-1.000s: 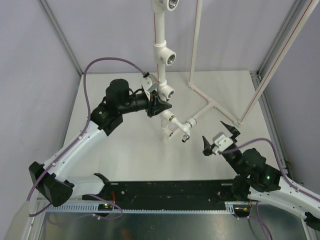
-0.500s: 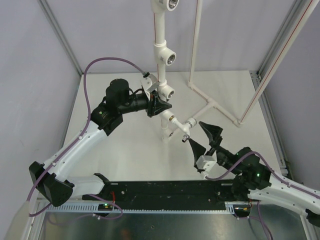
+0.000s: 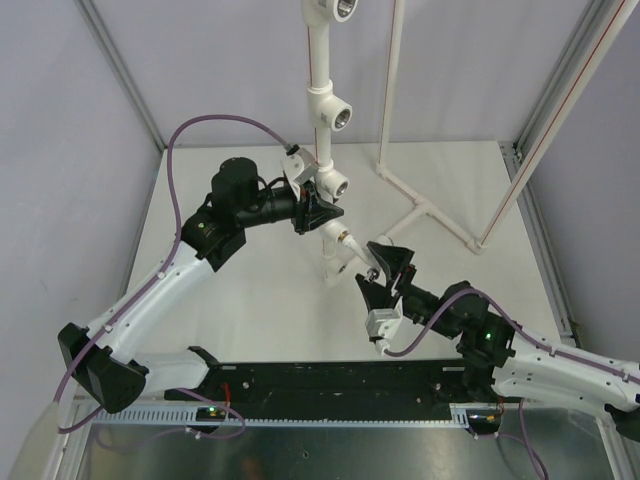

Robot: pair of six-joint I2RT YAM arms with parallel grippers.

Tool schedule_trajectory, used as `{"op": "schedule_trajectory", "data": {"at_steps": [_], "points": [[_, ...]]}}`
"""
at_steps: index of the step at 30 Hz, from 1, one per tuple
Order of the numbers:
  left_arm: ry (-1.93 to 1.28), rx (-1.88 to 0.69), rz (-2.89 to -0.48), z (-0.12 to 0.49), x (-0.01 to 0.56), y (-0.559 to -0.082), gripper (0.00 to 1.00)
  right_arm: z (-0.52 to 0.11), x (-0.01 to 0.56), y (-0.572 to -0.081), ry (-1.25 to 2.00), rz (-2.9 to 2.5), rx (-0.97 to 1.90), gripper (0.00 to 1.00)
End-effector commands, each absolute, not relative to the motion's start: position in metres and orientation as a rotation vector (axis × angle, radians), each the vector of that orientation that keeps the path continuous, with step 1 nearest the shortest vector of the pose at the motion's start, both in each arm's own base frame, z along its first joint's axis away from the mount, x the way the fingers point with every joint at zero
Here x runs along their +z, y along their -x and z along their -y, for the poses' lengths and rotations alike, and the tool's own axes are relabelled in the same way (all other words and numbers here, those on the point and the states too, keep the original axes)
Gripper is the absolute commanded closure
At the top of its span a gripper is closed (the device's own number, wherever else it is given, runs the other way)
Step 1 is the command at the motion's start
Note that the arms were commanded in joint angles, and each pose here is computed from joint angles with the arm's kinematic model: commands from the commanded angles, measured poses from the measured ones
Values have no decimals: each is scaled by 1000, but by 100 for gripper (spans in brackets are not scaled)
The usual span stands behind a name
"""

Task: Install the water faucets
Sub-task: Screw the water faucet onto the adaptor.

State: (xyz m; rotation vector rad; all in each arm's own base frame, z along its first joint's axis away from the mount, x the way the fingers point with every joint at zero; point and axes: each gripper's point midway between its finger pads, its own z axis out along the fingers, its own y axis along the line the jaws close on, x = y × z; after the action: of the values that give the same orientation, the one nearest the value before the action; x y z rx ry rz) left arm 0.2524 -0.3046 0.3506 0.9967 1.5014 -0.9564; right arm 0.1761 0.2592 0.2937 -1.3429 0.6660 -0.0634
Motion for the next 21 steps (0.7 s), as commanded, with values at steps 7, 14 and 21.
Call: {"op": "schedule_trajectory", "data": {"at_steps": [7,14,21], "points": [[-1032,-1127,-1657,310,322,-224,100,-259,331,-188,1237,-652,-73,53],[-1031,-1128,-1657,310,323,-224,100,-254,327,-192,1176,-751,-16,98],[-1030,-1128,-1657,310,322,-224,100,-257,331,-187,930,-960,304,100]]}}
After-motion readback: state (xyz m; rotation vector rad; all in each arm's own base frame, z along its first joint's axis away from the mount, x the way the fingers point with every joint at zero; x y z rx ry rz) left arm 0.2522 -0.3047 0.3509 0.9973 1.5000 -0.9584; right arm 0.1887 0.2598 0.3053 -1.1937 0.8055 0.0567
